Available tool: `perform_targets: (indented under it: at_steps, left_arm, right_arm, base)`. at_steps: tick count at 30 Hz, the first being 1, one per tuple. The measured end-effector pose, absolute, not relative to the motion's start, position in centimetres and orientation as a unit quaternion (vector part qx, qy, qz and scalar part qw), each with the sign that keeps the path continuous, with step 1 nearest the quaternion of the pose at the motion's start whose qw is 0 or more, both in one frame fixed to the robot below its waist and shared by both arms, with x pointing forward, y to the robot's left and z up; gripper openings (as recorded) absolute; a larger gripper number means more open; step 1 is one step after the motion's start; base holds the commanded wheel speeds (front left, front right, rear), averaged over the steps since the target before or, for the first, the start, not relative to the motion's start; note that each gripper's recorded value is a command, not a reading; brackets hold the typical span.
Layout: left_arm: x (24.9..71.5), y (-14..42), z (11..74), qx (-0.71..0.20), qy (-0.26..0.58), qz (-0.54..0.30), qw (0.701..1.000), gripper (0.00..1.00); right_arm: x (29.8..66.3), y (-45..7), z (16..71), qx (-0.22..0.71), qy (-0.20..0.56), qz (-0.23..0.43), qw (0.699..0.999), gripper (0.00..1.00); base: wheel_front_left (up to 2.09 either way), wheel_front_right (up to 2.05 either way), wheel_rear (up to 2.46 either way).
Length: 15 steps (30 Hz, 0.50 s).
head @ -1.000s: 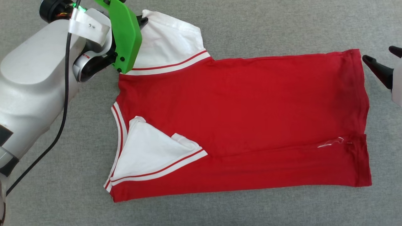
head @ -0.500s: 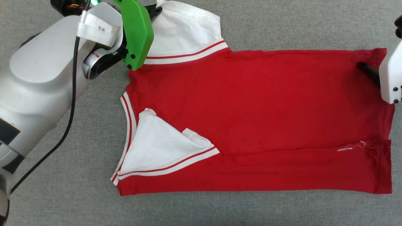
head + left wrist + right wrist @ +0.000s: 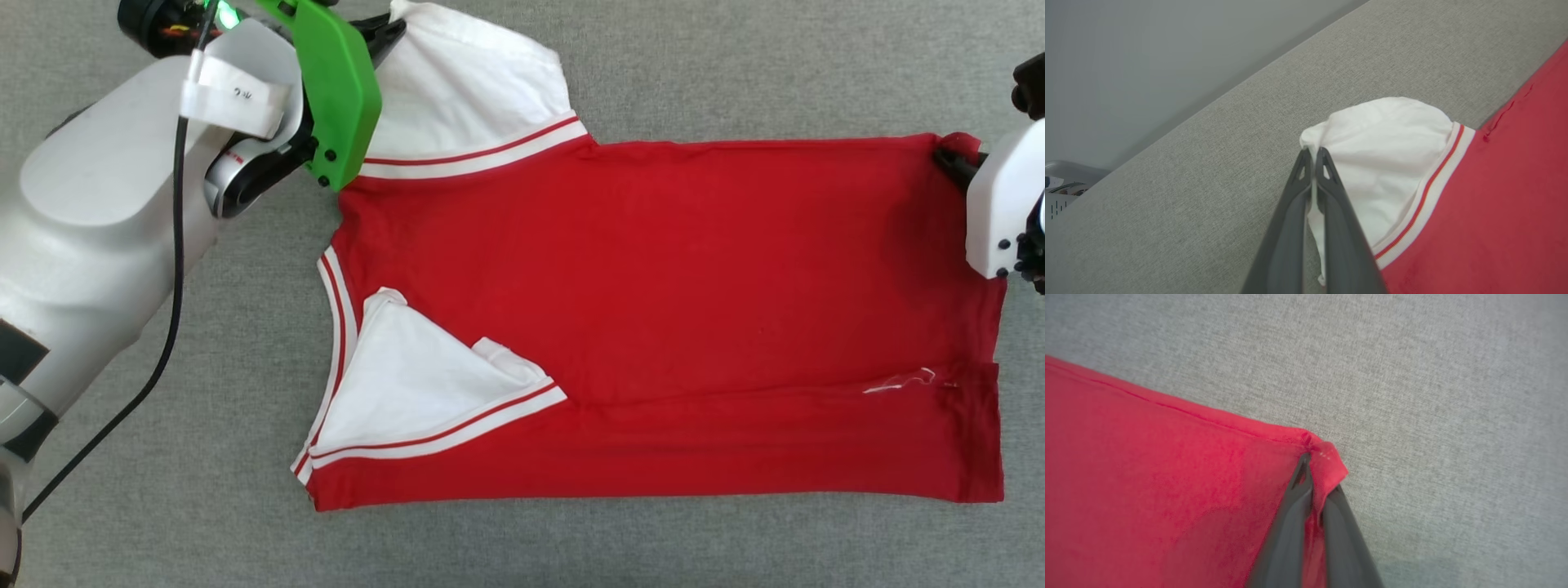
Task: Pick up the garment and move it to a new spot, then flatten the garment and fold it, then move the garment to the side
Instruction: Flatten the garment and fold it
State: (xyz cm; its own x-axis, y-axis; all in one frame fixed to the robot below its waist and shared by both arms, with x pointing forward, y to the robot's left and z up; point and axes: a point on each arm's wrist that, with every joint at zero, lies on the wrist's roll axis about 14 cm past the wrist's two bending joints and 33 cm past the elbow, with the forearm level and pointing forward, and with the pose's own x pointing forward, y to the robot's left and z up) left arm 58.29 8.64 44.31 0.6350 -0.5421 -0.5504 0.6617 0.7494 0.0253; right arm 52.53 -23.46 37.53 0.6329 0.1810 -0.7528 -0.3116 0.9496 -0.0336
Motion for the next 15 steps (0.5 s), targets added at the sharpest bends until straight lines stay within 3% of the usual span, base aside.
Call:
perform_targets:
  at_steps: [15]
  left_arm:
    - [53.1, 10.4, 48.5, 0.11, 0.221, -0.326, 0.912, 0.0]
  right_arm:
    - [50.1, -24.0, 43.4, -0.051, 0.271, 0.124, 0.953, 0.0]
  base:
    - [0.0, 0.0, 0.0]
